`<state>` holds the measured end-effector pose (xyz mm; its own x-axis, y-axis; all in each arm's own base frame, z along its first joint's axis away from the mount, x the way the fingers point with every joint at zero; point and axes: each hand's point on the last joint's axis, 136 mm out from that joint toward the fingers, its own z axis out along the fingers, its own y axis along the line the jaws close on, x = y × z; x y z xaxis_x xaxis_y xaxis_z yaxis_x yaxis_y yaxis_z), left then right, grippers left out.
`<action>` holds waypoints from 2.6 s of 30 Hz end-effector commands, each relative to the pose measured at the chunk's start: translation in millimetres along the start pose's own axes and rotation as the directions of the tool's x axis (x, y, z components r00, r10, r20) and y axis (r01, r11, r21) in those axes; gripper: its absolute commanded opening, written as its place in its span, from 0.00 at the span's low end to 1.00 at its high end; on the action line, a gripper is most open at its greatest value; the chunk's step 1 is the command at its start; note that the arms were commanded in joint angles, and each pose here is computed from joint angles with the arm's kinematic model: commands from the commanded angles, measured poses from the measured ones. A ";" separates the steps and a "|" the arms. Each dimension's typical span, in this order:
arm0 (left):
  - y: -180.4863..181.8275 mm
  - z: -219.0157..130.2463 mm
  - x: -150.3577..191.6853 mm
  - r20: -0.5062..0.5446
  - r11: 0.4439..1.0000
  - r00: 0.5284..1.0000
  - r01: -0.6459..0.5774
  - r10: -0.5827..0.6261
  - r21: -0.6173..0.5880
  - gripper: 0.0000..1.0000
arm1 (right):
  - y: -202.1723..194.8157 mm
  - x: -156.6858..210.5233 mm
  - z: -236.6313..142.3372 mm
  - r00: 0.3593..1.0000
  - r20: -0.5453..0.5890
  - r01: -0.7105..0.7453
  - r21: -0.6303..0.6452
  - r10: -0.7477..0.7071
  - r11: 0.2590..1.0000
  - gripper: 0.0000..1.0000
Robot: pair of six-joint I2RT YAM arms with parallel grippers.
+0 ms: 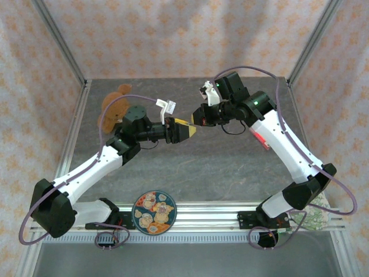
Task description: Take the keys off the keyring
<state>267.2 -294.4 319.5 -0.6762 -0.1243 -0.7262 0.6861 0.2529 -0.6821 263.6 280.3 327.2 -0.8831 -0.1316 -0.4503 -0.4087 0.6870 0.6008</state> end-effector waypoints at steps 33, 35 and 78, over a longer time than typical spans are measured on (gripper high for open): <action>-6.0 -20.0 -12.9 0.037 0.989 0.991 -0.129 0.132 -0.075 0.81 | 19.1 -8.0 -12.7 0.999 0.040 0.030 -0.057 -0.028 0.998 0.00; -6.7 -17.1 -14.0 0.036 0.991 0.992 -0.122 0.124 -0.057 0.82 | 19.2 -7.4 -12.1 0.999 0.037 0.028 -0.060 -0.025 0.998 0.00; -1.5 -23.6 -0.2 -0.031 0.991 0.993 -0.114 0.112 -0.074 0.27 | 15.4 -5.2 -10.2 0.999 0.038 0.031 -0.051 -0.029 0.998 0.00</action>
<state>261.6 -278.4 312.5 -0.6339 -0.0579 -0.7713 0.7182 0.3262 -0.6147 261.5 286.2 338.6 -0.8775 -0.1303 -0.4616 -0.4273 0.6495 0.6289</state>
